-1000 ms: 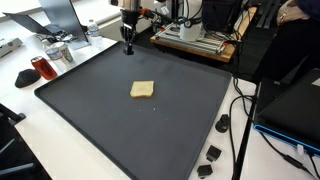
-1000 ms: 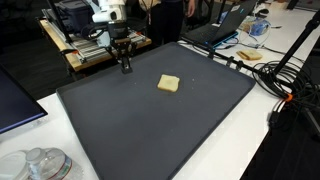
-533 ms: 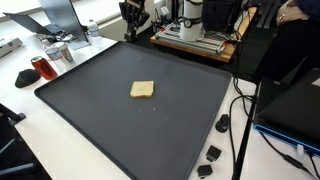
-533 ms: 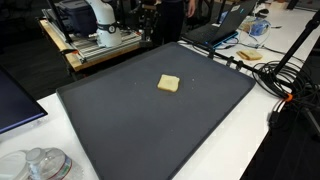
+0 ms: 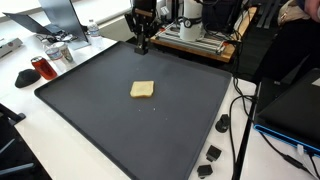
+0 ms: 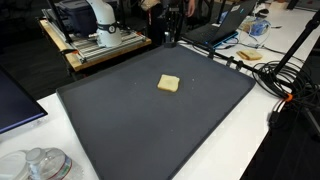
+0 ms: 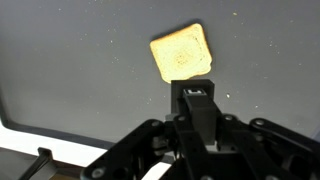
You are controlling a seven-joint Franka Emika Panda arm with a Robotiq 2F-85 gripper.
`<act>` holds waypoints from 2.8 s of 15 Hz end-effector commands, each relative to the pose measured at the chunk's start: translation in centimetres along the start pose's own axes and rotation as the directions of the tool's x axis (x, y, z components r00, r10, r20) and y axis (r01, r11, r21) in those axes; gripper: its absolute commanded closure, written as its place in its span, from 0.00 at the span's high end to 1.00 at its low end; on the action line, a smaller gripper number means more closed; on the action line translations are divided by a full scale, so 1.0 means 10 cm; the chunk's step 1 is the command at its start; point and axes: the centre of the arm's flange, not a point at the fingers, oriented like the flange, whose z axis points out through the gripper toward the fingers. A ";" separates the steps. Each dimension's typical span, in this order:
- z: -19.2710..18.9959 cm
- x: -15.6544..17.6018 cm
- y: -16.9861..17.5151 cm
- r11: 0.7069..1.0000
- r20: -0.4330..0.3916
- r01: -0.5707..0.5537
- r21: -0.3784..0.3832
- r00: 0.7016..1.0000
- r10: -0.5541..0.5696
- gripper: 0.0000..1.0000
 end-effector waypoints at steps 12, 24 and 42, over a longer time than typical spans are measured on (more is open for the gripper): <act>1.17 0.27 0.13 0.981 0.102 0.000 0.192 0.995 -0.019 0.21; 1.59 0.24 0.18 0.979 0.174 -0.082 0.185 0.984 0.049 0.05; 2.03 0.54 0.20 0.980 0.300 -0.161 0.113 0.946 0.121 0.05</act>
